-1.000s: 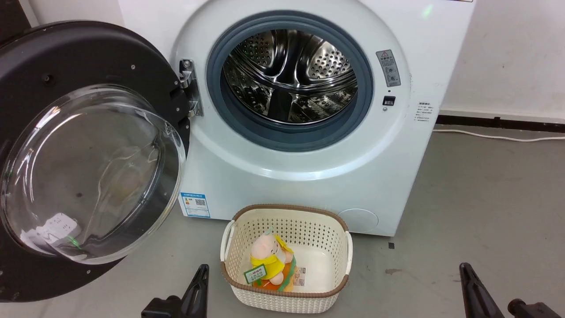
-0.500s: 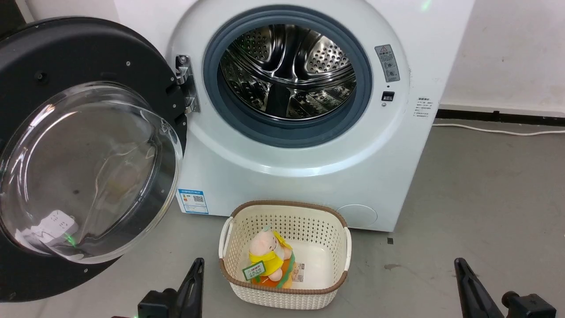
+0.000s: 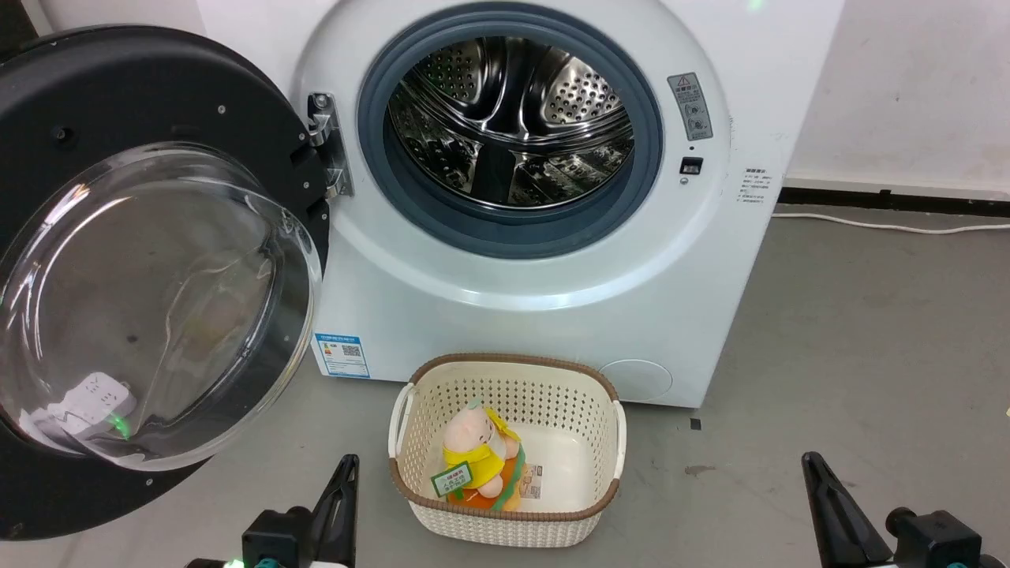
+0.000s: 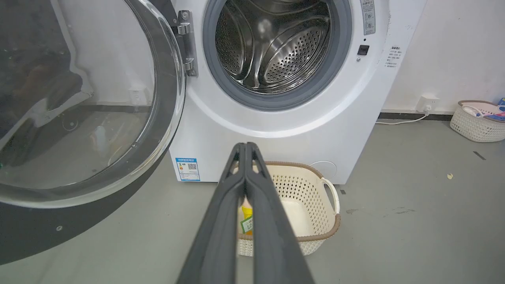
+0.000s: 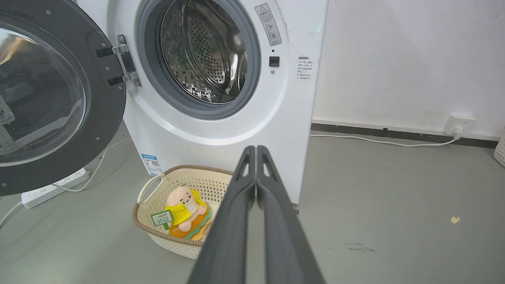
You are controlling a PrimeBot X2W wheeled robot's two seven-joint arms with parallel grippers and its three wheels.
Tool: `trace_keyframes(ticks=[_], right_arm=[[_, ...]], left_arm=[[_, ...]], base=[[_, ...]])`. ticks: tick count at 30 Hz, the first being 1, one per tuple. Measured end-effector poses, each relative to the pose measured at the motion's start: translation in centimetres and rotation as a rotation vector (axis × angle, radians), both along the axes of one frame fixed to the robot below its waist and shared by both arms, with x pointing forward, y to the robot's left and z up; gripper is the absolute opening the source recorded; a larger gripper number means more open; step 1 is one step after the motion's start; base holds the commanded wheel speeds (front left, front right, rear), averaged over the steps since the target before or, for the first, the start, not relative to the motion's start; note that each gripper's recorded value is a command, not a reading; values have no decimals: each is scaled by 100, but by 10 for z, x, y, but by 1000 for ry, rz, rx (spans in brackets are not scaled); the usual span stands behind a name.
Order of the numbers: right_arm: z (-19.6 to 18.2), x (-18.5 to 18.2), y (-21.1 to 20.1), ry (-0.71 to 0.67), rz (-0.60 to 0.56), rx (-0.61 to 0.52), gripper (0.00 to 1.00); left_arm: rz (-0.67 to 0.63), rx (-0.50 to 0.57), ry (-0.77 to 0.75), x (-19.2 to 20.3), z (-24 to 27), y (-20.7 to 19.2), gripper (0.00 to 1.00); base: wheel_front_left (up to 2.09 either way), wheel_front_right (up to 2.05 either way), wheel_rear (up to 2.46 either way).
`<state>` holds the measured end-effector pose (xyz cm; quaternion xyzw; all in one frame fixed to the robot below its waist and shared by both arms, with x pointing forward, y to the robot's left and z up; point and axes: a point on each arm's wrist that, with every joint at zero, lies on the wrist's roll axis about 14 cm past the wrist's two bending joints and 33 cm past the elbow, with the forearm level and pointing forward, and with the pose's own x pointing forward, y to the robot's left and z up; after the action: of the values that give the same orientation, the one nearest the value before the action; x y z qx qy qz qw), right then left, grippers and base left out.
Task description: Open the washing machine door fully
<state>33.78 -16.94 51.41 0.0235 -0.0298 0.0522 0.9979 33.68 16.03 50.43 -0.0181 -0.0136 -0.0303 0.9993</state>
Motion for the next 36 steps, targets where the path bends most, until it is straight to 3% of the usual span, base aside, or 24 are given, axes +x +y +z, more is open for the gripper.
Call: trace_keyframes(ticks=[36], right_arm=[[5,15,4,27,12,-35,0]], left_arm=[[22,36,19,14,8,7,0]], base=[[0,0,0]])
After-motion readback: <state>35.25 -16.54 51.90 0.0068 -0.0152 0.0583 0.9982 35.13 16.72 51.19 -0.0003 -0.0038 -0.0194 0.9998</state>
